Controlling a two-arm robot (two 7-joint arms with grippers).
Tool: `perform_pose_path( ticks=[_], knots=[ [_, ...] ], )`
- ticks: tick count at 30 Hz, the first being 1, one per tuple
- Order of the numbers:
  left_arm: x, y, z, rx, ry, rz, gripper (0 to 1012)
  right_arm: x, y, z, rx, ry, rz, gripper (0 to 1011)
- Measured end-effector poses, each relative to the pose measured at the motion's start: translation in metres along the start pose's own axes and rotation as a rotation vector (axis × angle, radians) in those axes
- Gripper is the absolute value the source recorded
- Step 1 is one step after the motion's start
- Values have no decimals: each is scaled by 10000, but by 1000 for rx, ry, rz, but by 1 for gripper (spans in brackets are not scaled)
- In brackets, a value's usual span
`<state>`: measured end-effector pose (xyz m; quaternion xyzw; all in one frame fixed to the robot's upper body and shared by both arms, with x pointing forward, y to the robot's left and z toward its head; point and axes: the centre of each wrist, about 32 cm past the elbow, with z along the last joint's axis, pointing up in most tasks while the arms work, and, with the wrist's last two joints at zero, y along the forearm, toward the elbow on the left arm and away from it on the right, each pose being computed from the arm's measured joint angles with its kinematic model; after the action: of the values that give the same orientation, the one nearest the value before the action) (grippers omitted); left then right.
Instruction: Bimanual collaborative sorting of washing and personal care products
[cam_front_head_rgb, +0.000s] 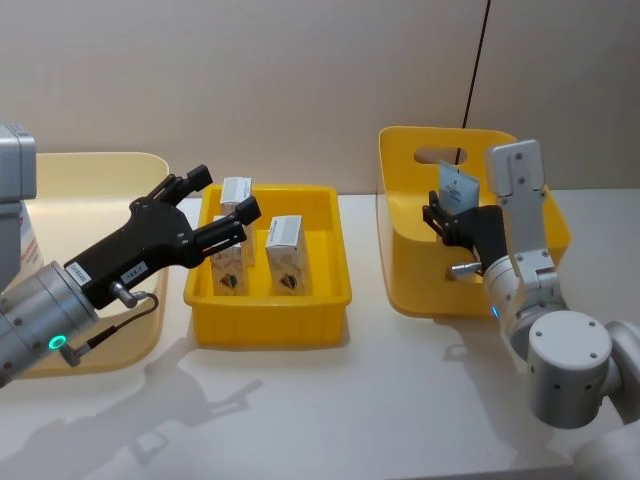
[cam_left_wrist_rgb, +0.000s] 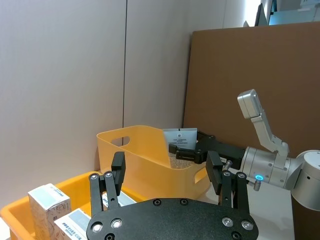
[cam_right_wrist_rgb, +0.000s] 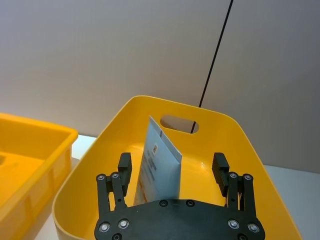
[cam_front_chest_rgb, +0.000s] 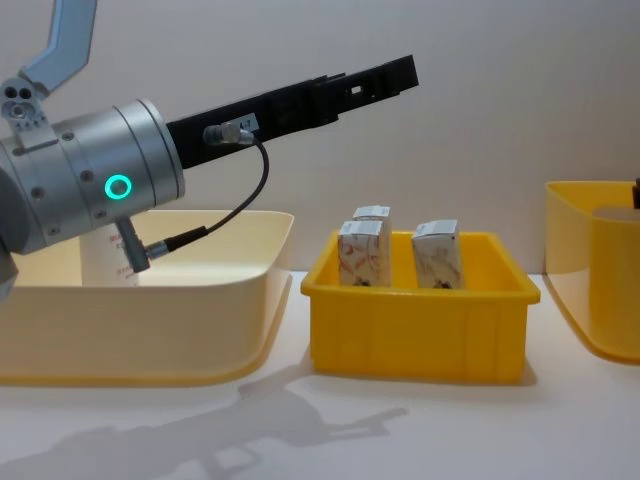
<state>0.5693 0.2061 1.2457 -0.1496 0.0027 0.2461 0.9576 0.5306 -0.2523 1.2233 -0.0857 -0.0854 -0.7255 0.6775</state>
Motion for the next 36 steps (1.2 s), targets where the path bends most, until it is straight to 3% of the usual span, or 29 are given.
perform_pose_path(
  ticks=[12,22,36],
  knots=[
    [0,0,0,0,0,0,1003,4,-76,12,98,33,51,1001],
    [0,0,0,0,0,0,1003,-1,-253,66,231,84,141,1001],
    [0,0,0,0,0,0,1003,-18,-402,91,295,117,197,1001]
  ],
)
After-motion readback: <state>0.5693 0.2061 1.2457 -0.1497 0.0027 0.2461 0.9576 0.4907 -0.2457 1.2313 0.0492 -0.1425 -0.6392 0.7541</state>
